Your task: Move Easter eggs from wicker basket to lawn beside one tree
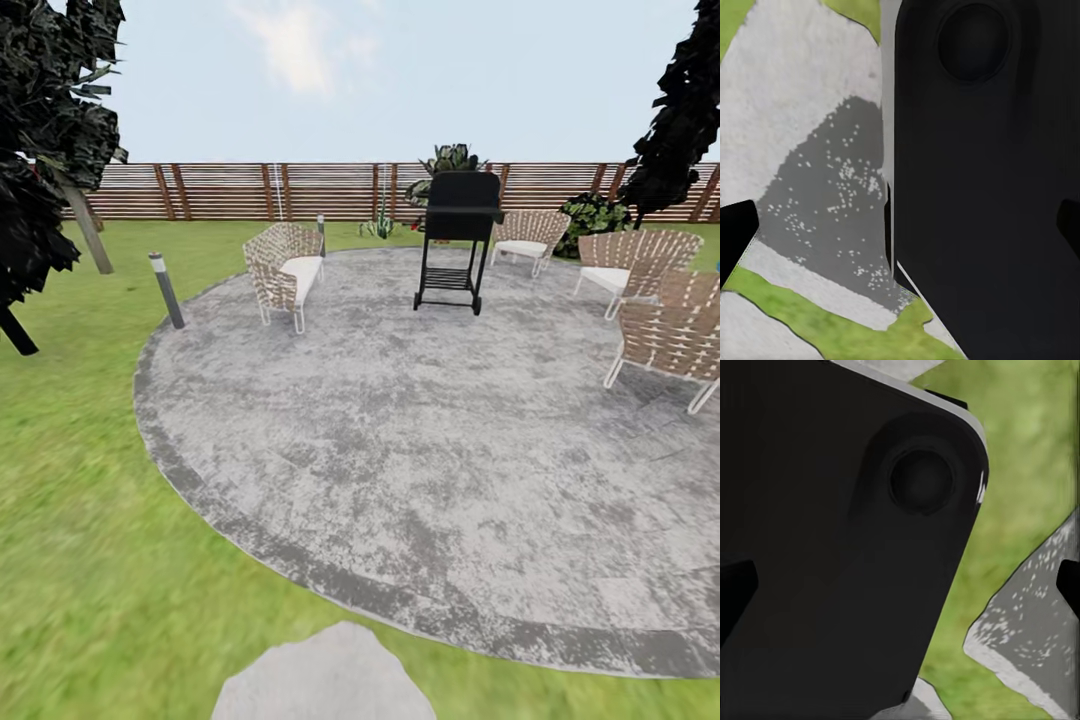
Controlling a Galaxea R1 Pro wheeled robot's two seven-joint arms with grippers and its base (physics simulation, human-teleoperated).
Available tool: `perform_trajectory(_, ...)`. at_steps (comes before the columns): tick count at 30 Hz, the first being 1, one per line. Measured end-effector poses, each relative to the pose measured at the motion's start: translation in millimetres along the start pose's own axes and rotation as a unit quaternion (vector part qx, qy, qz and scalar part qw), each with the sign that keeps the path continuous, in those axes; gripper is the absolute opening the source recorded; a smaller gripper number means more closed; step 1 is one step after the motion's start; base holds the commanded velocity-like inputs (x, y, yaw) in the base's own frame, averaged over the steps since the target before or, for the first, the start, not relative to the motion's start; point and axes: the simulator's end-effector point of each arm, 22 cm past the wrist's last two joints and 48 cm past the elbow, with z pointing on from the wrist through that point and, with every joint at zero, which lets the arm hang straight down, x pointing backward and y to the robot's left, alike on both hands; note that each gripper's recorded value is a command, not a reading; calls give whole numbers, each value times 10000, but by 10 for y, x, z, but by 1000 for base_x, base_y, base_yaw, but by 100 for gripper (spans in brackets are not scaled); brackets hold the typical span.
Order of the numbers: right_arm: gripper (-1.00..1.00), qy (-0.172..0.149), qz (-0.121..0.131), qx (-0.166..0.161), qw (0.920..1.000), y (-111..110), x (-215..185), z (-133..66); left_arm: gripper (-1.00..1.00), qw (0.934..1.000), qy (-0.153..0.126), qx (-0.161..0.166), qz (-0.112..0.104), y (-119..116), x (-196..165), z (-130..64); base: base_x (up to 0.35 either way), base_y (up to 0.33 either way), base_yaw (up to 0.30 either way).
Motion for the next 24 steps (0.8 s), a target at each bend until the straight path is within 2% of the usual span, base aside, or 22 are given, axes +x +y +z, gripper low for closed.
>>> perform_trajectory(24,100,17,-9,1,10000,-5,17,-2,100,10000,0,-1,0,1,1,0,339,0,0)
